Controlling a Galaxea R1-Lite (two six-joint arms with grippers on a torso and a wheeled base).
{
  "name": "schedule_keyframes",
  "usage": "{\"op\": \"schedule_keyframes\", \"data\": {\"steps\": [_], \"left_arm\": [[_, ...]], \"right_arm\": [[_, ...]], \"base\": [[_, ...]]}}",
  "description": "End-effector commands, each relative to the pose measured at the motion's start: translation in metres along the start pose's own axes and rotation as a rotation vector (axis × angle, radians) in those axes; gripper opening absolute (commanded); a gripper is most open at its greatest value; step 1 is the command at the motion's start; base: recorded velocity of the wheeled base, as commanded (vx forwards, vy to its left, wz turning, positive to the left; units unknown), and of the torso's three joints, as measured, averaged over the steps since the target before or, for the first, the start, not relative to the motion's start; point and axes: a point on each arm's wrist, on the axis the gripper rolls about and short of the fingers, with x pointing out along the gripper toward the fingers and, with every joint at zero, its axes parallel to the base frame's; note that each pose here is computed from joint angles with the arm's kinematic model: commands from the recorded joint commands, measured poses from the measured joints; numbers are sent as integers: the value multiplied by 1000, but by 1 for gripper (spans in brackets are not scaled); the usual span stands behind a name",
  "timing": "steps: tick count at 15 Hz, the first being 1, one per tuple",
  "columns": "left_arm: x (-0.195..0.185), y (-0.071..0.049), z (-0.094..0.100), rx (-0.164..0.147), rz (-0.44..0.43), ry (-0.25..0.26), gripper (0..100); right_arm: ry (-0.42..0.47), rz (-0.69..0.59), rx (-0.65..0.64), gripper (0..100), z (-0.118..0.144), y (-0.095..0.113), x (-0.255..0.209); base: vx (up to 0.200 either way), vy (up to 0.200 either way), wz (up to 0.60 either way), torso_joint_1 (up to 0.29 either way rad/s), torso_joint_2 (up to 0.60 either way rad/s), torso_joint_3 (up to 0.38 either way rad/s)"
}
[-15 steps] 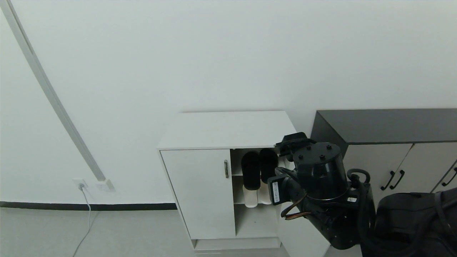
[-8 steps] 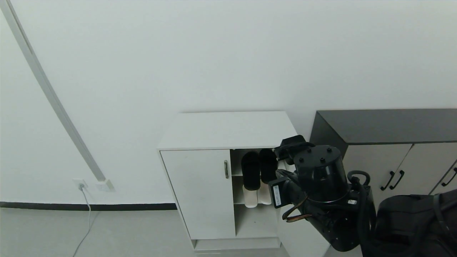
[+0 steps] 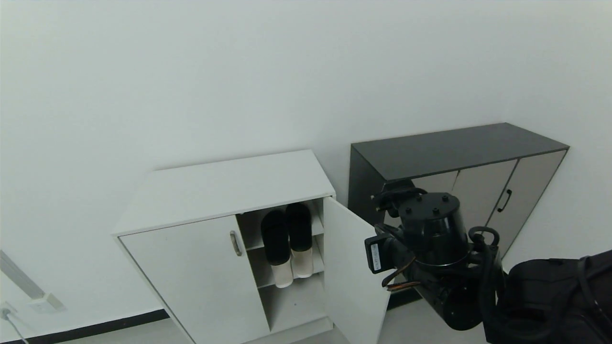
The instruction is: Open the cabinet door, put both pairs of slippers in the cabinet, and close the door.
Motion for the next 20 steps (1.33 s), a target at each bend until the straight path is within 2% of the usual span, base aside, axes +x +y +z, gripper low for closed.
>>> {"op": "schedule_keyframes", "data": {"steps": [1, 2, 7, 9, 11, 13, 14, 17, 20], "left_arm": [[0, 0, 0, 0, 1, 0, 0], [0, 0, 0, 0, 1, 0, 0], [0, 0, 0, 0, 1, 0, 0], [0, 0, 0, 0, 1, -1, 0], [0, 0, 0, 0, 1, -1, 0], [0, 0, 0, 0, 1, 0, 0], [0, 0, 0, 0, 1, -1, 0], [0, 0, 0, 0, 1, 0, 0], [0, 0, 0, 0, 1, 0, 0]], "right_arm": [[6, -12, -1, 0, -4, -1, 7], [4, -16, 2, 0, -4, -2, 8], [12, -48, 3, 0, -5, -10, 18], [14, -44, 21, 0, -2, -21, 36], [-13, -19, 72, 0, 13, -39, 60], [-27, -66, 114, 0, 21, -54, 85], [-10, -92, 152, 0, 22, -62, 100], [104, -33, 260, 0, 19, -78, 124], [136, -79, 281, 0, 5, -93, 150]], "base": [[0, 0, 0, 0, 0, 0], [0, 0, 0, 0, 0, 0], [-200, 0, 0, 5, 5, 1], [0, 0, 0, 0, 0, 0], [0, 0, 0, 0, 0, 0], [0, 0, 0, 0, 0, 0], [0, 0, 0, 0, 0, 0], [0, 0, 0, 0, 0, 0], [0, 0, 0, 0, 0, 0]]}}
